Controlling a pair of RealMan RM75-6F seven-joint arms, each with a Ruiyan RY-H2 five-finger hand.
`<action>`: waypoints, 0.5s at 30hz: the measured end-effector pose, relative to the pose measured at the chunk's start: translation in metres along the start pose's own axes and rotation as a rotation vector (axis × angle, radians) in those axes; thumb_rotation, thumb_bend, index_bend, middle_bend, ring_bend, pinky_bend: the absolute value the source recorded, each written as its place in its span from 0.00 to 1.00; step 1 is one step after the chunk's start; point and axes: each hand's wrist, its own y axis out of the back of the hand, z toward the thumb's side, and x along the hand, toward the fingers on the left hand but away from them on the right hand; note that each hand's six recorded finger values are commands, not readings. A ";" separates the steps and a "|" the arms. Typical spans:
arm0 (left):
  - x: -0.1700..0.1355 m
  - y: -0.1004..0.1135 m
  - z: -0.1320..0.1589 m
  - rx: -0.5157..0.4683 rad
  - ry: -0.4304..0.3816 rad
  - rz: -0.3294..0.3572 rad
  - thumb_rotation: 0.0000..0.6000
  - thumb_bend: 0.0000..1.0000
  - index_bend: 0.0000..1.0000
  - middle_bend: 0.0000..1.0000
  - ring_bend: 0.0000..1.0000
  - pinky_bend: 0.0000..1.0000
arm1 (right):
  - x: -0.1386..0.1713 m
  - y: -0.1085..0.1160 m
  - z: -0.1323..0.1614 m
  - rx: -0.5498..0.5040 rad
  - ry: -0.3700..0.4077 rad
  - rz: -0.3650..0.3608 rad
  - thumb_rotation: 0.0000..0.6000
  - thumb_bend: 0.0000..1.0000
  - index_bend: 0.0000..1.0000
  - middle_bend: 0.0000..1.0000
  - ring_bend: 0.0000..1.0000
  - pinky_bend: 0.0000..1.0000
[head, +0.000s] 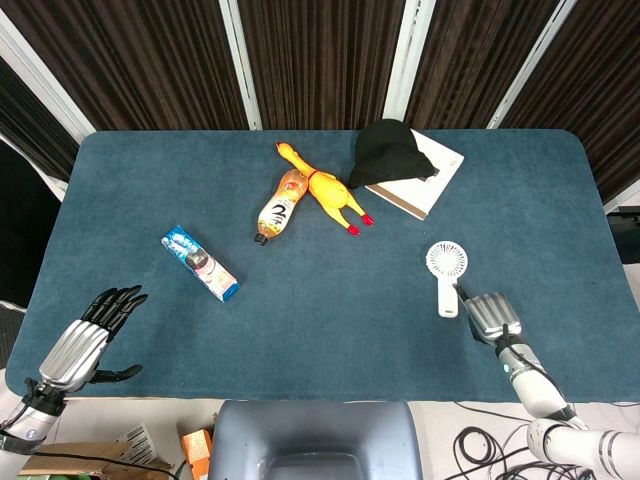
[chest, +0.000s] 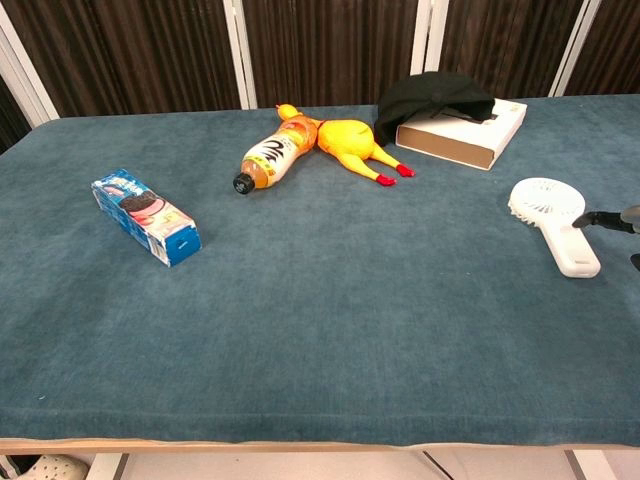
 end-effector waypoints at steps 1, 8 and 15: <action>0.000 0.000 0.000 0.000 -0.001 0.001 1.00 0.00 0.00 0.00 0.00 0.07 | 0.000 0.000 0.000 0.000 -0.001 0.001 1.00 0.71 0.05 0.99 0.87 1.00; 0.000 -0.001 0.000 0.004 0.001 -0.002 1.00 0.00 0.00 0.00 0.00 0.07 | 0.001 0.000 -0.001 -0.003 0.001 -0.005 1.00 0.71 0.05 0.99 0.87 1.00; -0.001 -0.001 0.000 0.005 0.004 -0.005 1.00 0.00 0.00 0.00 0.00 0.07 | -0.001 0.001 0.000 -0.001 0.005 -0.007 1.00 0.71 0.03 0.99 0.87 1.00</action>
